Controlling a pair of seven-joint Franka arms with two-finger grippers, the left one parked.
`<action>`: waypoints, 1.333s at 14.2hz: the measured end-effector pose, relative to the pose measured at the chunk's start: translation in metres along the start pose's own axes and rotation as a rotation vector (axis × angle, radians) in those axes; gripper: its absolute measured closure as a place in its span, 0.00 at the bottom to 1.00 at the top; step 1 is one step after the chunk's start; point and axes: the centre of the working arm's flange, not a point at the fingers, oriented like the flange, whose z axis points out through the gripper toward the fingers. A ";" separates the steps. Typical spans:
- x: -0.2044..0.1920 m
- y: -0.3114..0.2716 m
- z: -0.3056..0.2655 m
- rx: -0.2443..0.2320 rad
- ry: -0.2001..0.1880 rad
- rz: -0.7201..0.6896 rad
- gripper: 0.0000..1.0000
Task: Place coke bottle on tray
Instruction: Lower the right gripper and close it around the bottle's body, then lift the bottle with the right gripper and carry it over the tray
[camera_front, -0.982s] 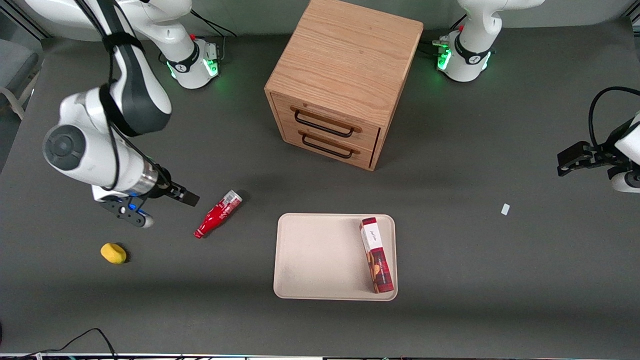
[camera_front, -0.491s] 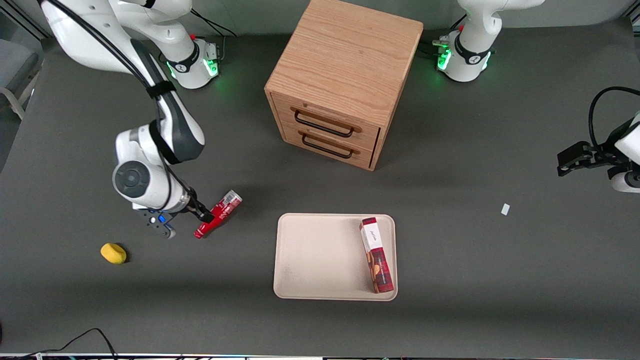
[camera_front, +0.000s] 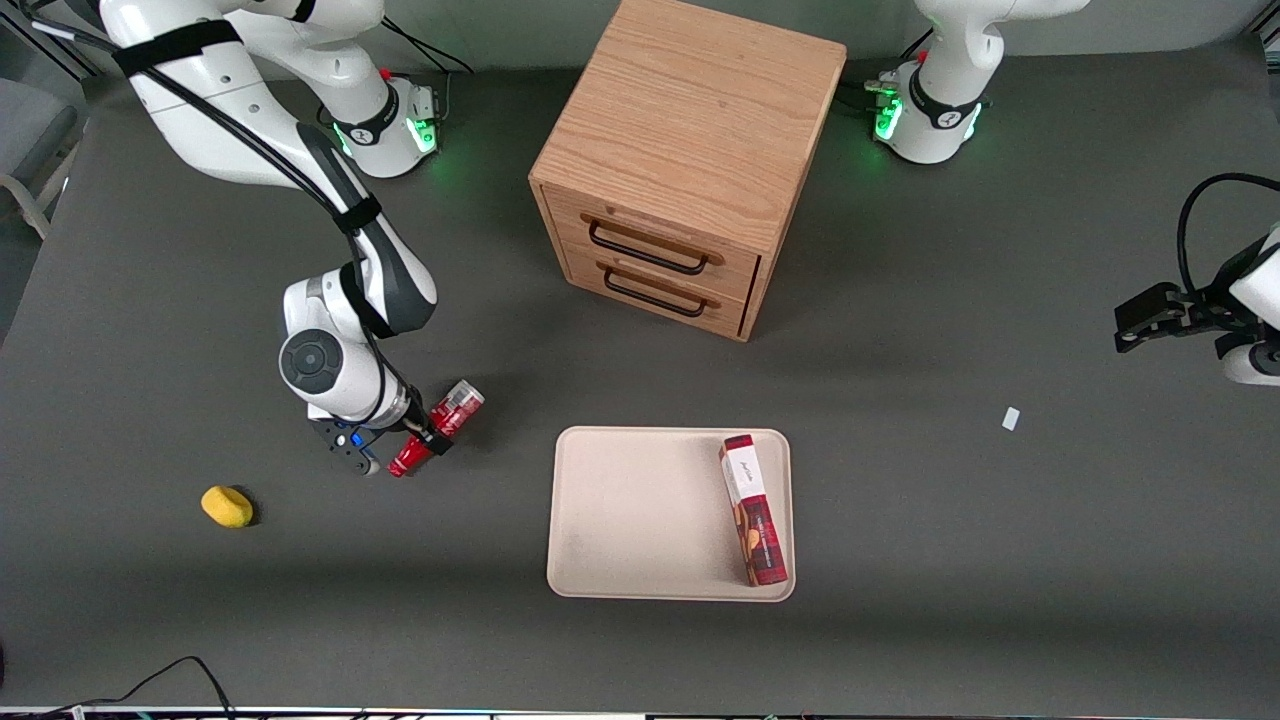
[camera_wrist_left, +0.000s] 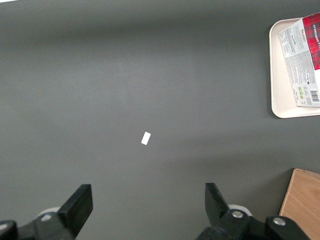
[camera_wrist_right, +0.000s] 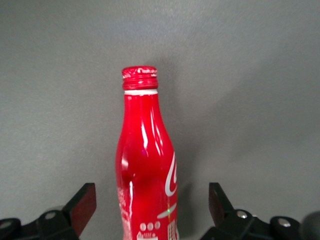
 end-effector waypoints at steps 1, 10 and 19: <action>-0.001 0.001 0.007 0.009 0.003 0.000 0.00; -0.004 0.000 0.027 0.041 0.012 -0.002 0.44; 0.003 -0.030 -0.061 0.044 0.040 -0.097 0.45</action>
